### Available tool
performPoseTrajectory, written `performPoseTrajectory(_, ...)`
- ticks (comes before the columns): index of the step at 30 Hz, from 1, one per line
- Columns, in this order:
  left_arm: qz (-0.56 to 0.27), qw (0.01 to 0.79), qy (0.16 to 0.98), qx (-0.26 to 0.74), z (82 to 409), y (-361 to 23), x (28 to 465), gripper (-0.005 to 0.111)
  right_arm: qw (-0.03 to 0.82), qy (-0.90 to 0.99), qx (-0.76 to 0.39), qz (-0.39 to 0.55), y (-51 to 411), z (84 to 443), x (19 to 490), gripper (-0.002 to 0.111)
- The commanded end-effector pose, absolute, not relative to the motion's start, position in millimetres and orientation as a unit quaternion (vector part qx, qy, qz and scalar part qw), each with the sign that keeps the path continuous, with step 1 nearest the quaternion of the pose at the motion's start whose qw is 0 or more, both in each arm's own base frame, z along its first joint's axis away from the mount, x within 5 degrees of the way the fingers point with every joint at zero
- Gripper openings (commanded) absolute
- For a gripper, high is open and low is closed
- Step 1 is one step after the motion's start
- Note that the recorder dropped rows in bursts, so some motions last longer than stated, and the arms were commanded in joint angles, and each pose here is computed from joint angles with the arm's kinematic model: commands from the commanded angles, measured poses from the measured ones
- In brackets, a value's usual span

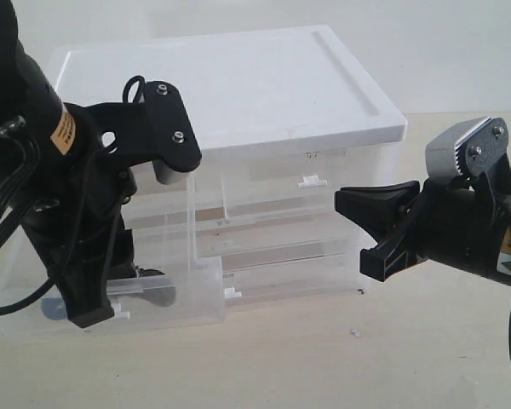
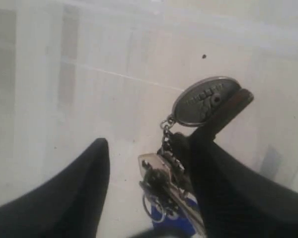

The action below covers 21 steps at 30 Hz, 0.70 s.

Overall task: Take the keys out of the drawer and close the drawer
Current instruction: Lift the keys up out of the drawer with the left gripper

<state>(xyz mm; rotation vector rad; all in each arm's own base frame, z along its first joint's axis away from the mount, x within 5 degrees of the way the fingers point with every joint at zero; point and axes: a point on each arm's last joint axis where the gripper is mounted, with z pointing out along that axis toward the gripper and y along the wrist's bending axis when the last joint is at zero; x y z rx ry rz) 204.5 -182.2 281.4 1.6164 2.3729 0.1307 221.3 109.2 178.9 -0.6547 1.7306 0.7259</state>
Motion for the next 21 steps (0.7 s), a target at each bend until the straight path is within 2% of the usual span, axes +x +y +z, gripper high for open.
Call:
performPoseTrajectory(1, 0.046, 0.094, 0.825, 0.555, 274.9, -175.0, 198.8, 0.047, 0.546, 0.728, -0.278, 0.308, 109.4, 179.7, 221.9, 0.0)
performPoseTrajectory(6, 0.049, 0.087, 0.825, 0.556, 272.6, -173.5, 197.8, 0.046, 0.546, 0.725, -0.281, 0.311, 110.0, 180.1, 221.3, 0.0)
performPoseTrajectory(9, 0.051, 0.079, 0.826, 0.556, 272.4, -172.5, 196.8, 0.032, 0.546, 0.725, -0.281, 0.311, 110.0, 180.1, 221.3, 0.0)
performPoseTrajectory(11, 0.053, 0.073, 0.826, 0.556, 271.7, -171.4, 196.0, 0.018, 0.546, 0.725, -0.281, 0.311, 110.0, 180.1, 221.3, 0.0)
performPoseTrajectory(12, 0.061, 0.074, 0.824, 0.558, 270.0, -170.2, 196.7, 0.006, 0.546, 0.725, -0.281, 0.311, 110.0, 180.1, 221.3, 0.0)
performPoseTrajectory(16, 0.079, 0.109, 0.814, 0.565, 276.1, -170.6, 202.1, 0.004, 0.546, 0.725, -0.281, 0.312, 110.0, 180.1, 221.2, 0.0)
performPoseTrajectory(21, 0.089, 0.221, 0.794, 0.559, 316.8, -168.5, 205.7, 0.004, 0.546, 0.725, -0.281, 0.312, 110.0, 180.1, 221.2, 0.0)
